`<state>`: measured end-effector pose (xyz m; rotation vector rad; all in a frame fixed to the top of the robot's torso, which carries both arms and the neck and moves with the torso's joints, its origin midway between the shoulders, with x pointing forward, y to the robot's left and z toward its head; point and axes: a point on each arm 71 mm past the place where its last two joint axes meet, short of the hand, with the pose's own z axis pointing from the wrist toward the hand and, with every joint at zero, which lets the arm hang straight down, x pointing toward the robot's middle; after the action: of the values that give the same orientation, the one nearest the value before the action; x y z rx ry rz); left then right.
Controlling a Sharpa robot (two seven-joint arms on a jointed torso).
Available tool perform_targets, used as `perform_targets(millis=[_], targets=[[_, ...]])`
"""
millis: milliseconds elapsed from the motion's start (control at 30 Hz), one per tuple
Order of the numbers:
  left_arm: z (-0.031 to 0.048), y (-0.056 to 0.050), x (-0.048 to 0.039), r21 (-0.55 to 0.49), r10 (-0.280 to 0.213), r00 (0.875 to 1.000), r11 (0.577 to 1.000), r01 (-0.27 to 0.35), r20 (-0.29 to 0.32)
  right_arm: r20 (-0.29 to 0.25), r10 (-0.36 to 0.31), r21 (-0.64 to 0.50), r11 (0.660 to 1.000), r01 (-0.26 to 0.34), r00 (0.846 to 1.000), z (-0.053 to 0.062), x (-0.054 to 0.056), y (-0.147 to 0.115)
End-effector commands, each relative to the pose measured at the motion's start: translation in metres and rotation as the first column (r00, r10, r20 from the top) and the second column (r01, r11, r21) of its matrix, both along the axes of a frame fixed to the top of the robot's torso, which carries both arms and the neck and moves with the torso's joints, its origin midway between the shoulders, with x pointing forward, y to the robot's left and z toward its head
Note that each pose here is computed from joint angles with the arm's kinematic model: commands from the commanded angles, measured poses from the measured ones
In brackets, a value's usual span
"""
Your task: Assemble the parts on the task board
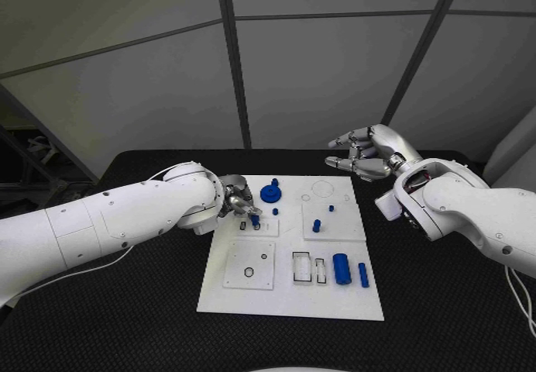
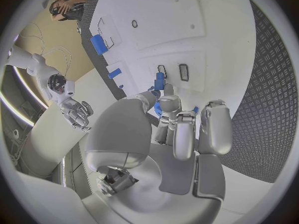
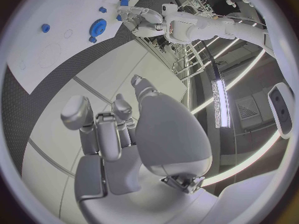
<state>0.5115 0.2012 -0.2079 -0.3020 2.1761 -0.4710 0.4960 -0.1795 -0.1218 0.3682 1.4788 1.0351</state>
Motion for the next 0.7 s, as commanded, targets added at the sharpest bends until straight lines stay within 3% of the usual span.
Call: perform_targets(millis=[33, 700], targets=[[0.0002, -0.0005, 0.0001, 0.011, -0.004, 1.0, 1.0, 0.004, 0.001, 0.004, 0.008, -0.001, 1.0, -0.008, 1.0, 0.0012, 0.0, 0.0009], [-0.0002, 0.0001, 0.0, 0.016, 0.001, 1.0, 1.0, -0.001, -0.002, 0.004, 0.006, -0.002, 1.0, -0.006, 1.0, 0.001, 0.0005, 0.0004]])
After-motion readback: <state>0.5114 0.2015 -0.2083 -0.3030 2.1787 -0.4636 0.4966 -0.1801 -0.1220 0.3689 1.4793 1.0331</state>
